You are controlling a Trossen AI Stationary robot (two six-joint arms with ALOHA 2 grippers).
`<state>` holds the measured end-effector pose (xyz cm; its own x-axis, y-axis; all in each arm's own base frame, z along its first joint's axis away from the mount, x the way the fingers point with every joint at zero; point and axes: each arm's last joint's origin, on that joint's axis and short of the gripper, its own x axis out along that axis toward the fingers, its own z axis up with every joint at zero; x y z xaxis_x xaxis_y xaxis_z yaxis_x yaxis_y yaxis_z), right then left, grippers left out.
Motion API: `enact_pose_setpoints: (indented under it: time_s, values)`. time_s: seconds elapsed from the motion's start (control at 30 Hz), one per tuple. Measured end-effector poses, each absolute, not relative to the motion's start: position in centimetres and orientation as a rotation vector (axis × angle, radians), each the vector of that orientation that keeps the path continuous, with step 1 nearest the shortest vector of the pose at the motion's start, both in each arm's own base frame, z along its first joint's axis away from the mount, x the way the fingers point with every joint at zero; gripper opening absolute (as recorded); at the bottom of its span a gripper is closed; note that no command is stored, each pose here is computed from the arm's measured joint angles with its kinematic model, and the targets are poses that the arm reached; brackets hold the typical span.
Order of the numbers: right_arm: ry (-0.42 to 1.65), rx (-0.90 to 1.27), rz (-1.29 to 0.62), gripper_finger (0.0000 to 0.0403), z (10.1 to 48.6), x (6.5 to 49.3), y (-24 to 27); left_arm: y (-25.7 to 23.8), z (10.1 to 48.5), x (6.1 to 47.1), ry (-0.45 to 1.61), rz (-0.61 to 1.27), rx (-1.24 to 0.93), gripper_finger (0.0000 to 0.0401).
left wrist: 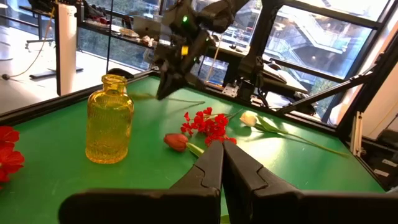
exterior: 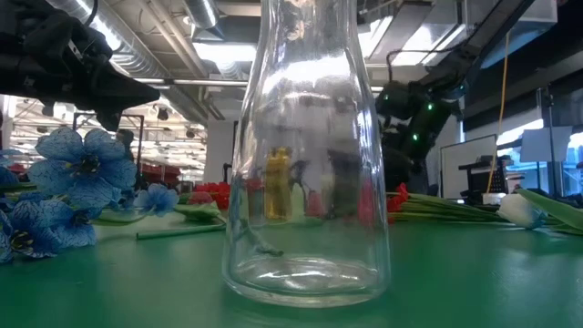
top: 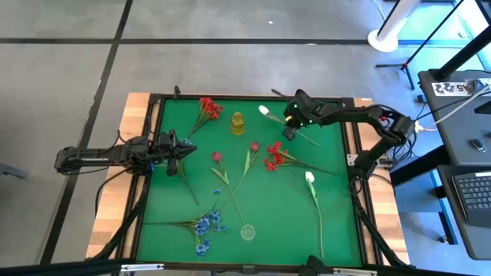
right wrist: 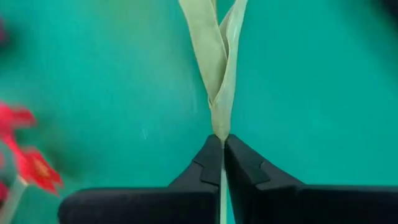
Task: Sort flowers into vase by color
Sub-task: Put the top white flower into the yellow vase
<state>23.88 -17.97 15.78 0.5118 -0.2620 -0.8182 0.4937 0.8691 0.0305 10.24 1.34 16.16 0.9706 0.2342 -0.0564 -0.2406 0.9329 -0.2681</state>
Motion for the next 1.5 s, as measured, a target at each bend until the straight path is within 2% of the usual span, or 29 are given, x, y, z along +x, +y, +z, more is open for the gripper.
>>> enact_pose_setpoints:
  time_s: [0.17,0.43,0.63,0.9,1.07,1.3,1.5]
  values:
    - [0.651,0.250,-0.457,0.0005,20.3,24.0,-17.8,1.3,16.2,10.2,0.024,0.243,-0.277,0.0000]
    - [0.006,0.165,-0.274,0.0002,29.1,24.3,-16.5,1.3,16.2,10.2,0.024,0.243,-0.277,0.0000]
    - [-0.344,0.068,-0.125,0.0001,32.2,25.8,-14.0,1.3,16.2,10.2,0.024,0.243,-0.277,0.0000]
    - [-0.517,-0.001,-0.073,0.0001,31.4,27.6,-13.6,1.3,16.2,10.2,0.023,0.243,-0.277,0.0000]
    - [-0.493,0.019,-0.039,0.0001,30.7,30.0,-14.8,1.3,16.2,10.2,0.024,0.243,-0.277,0.0000]
    - [-0.458,0.047,0.105,0.0001,30.2,34.4,-16.7,1.3,16.2,10.2,0.024,0.243,-0.277,0.0000]
    - [-0.452,-0.005,0.073,0.0001,29.1,35.9,-18.0,1.3,16.2,10.2,0.024,0.243,-0.277,0.0000]
